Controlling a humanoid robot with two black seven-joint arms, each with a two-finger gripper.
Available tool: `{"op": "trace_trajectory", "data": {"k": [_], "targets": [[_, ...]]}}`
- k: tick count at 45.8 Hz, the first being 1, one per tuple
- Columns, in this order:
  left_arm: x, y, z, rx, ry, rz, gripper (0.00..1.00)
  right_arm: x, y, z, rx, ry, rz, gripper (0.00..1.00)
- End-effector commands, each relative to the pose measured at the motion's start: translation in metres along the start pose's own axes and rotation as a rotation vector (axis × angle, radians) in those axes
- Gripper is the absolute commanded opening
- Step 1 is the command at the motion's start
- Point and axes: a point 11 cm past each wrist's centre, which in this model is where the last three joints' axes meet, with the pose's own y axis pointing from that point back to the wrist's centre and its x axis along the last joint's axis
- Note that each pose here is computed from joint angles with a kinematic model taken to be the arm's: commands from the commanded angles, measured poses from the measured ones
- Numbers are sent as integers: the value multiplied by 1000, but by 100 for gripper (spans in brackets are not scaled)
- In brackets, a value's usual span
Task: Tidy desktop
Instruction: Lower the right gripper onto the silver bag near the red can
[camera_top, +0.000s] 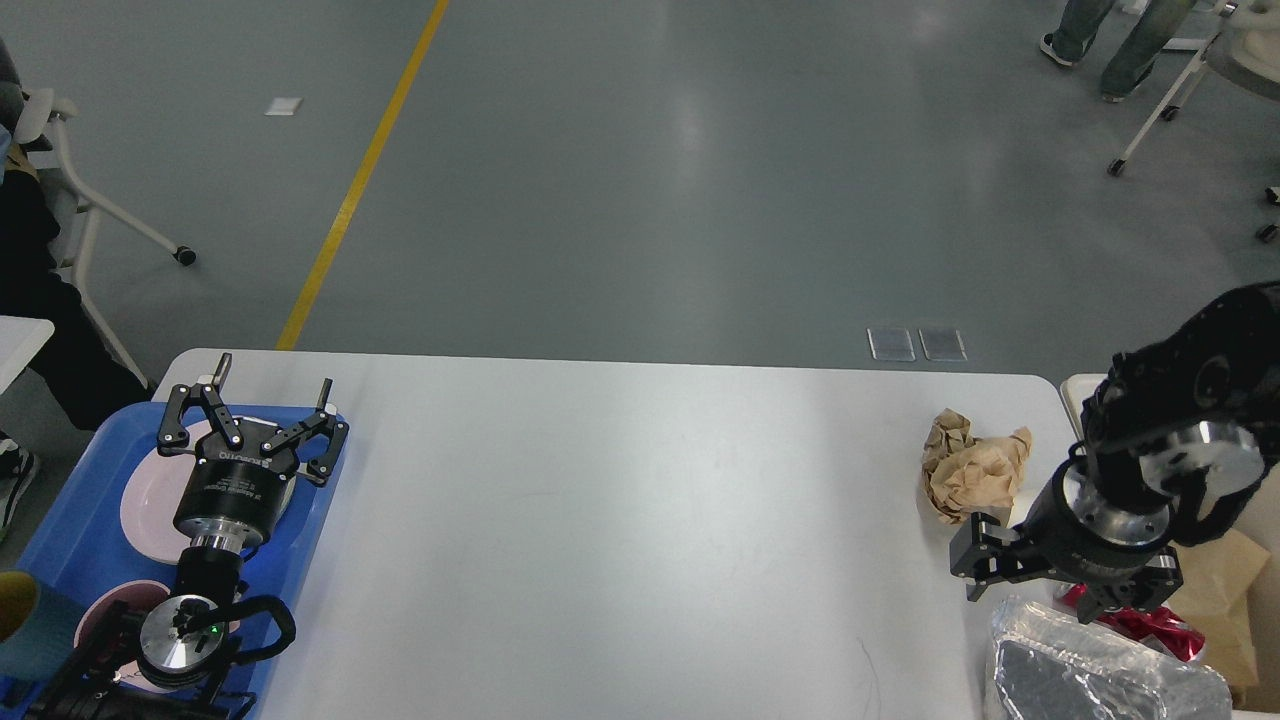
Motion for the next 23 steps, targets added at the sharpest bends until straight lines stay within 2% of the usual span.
{"op": "trace_trajectory", "data": {"k": [1,12,23], "targets": [[0,0,0,1,-1,0,96,-6,-31,4,-32,-2,17,93],[0,0,0,1,-1,0,96,-27,-105,-13,-31,18,12,93],[0,0,0,0,1,0,96,-17,-122,-12,-37,3,73,83]]}}
